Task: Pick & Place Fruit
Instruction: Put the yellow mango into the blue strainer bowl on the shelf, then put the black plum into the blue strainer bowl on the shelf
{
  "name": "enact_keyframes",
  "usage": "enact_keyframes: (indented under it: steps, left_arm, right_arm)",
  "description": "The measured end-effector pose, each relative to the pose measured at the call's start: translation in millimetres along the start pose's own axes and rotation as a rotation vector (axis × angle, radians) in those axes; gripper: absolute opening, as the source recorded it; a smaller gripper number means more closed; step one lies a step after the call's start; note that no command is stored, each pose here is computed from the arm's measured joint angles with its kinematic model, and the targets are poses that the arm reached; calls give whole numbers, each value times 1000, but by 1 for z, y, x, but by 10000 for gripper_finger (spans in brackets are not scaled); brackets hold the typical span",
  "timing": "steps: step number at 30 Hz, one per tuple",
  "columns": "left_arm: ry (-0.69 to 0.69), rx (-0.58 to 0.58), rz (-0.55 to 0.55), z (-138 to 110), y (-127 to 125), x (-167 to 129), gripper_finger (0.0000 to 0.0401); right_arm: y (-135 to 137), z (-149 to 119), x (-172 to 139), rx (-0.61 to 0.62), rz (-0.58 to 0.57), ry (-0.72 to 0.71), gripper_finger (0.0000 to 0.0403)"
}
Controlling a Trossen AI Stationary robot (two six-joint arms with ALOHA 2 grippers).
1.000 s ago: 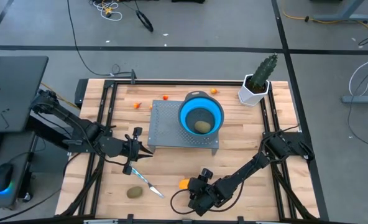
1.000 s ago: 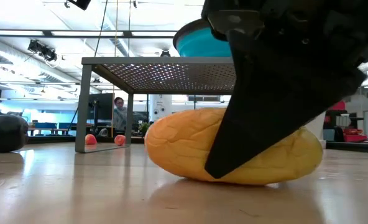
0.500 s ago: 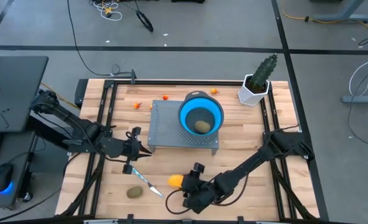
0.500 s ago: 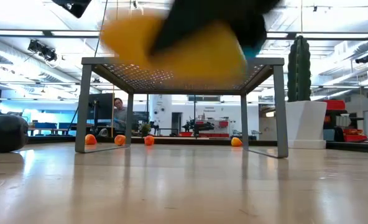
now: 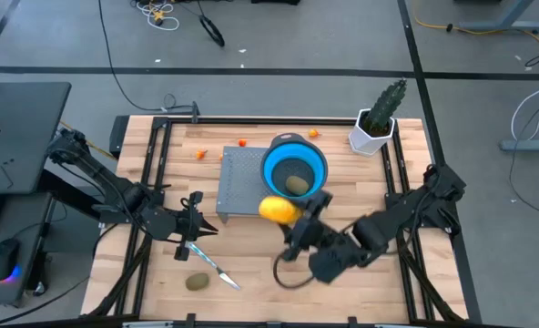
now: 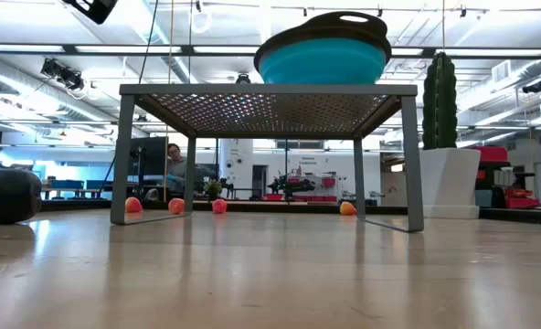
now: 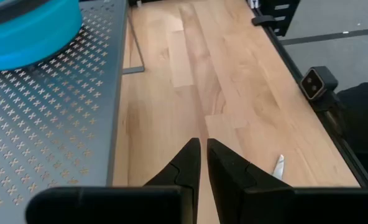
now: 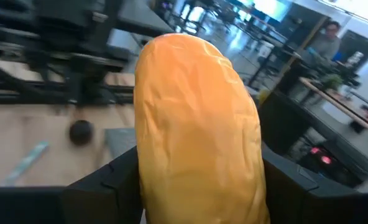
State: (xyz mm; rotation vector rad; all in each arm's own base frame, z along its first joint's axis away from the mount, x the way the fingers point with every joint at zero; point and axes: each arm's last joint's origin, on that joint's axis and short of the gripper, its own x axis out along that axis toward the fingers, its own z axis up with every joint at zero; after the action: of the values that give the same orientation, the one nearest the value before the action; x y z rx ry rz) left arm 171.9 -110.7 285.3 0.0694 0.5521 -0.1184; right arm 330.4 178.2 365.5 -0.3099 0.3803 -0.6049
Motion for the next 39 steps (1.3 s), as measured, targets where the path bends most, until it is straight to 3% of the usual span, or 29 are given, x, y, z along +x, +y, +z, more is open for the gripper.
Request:
enact_keyframes:
  steps: [8, 13, 16, 25, 32, 39]
  left_arm:
    - [16, 139, -13, -2, -1, 0, 35]
    - [22, 224, -10, -2, 0, 0, 36]
    - [20, 274, 13, -2, 1, 0, 37]
    - [1, 374, 298, 1, 10, -1, 46]
    - [-44, 371, 336, 6, 15, -13, 59]
    - [-92, 227, 344, 4, 28, -38, 70]
  right_arm:
    - [-35, -8, 43, -76, -38, 143, 241]
    - [-52, -15, 61, -103, -145, 205, 253]
    - [-61, -18, 71, -104, -149, 243, 259]
    - [-69, -28, 89, -62, -51, 337, 291]
    - [-73, -28, 93, -60, -51, 348, 324]
    - [-71, -18, 86, -70, -71, 266, 323]
